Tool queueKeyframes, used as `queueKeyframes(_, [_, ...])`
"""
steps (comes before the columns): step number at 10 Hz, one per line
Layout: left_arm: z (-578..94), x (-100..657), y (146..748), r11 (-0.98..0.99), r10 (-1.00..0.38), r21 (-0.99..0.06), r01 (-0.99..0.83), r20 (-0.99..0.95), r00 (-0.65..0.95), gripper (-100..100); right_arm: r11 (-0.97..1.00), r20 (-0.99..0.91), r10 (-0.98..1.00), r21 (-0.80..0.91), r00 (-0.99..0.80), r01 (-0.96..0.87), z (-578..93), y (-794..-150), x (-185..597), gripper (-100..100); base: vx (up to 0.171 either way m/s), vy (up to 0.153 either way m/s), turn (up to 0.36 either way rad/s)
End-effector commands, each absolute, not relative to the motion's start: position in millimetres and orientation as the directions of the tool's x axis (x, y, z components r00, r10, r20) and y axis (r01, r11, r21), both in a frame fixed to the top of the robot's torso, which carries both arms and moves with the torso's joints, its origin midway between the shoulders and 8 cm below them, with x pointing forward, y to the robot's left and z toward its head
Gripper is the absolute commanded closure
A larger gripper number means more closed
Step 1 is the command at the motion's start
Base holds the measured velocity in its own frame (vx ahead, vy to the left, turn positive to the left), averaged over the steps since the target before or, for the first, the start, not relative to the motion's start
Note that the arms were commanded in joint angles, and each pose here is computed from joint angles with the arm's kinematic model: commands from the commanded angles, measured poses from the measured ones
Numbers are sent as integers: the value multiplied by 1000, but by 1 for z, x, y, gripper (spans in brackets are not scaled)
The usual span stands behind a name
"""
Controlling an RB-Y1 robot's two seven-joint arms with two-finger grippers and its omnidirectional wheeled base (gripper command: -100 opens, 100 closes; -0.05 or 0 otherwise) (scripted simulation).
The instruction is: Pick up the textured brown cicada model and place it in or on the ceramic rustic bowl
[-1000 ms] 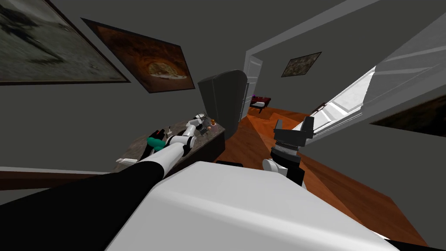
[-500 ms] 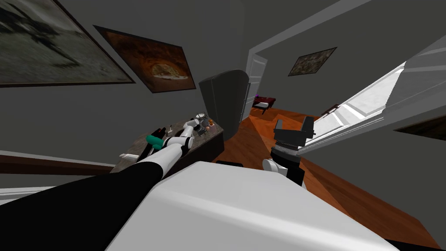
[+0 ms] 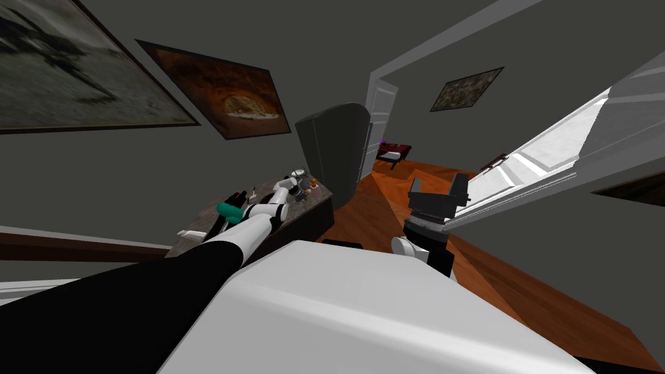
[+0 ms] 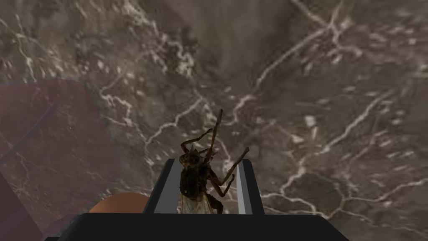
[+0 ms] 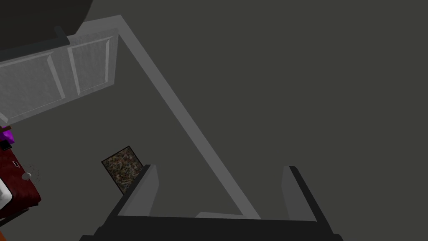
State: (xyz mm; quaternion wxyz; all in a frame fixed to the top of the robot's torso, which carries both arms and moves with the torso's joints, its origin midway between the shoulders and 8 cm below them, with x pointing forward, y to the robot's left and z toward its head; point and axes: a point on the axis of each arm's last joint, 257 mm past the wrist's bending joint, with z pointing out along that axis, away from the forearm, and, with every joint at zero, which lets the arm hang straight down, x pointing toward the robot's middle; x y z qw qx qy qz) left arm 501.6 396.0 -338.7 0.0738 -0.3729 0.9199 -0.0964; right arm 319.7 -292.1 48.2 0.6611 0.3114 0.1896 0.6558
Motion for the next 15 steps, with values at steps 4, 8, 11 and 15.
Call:
queueKeyframes(4, [-337, 512, 378, 692, -713, -226, -686, -65, -698, 100, -54, 158, 985, 660, 68, -749, 48, -292, 320, 0, -31, 86, -114])
queueKeyframes(8, [-333, 522, 357, 664, -741, -223, -714, -64, -668, 100, -54, 158, 985, 660, 68, -749, 48, -292, 320, 0, -81, 142, -109])
queueKeyframes(11, [-331, 527, 346, 624, -775, -224, -748, -58, -629, 100, -54, 157, 985, 660, 68, -749, 48, -292, 320, 0, -50, 112, -119])
queueKeyframes(15, [-326, 536, 325, 588, -804, -224, -777, -59, -592, 100, -54, 158, 985, 660, 68, -749, 48, -292, 320, 0, -76, 100, -114])
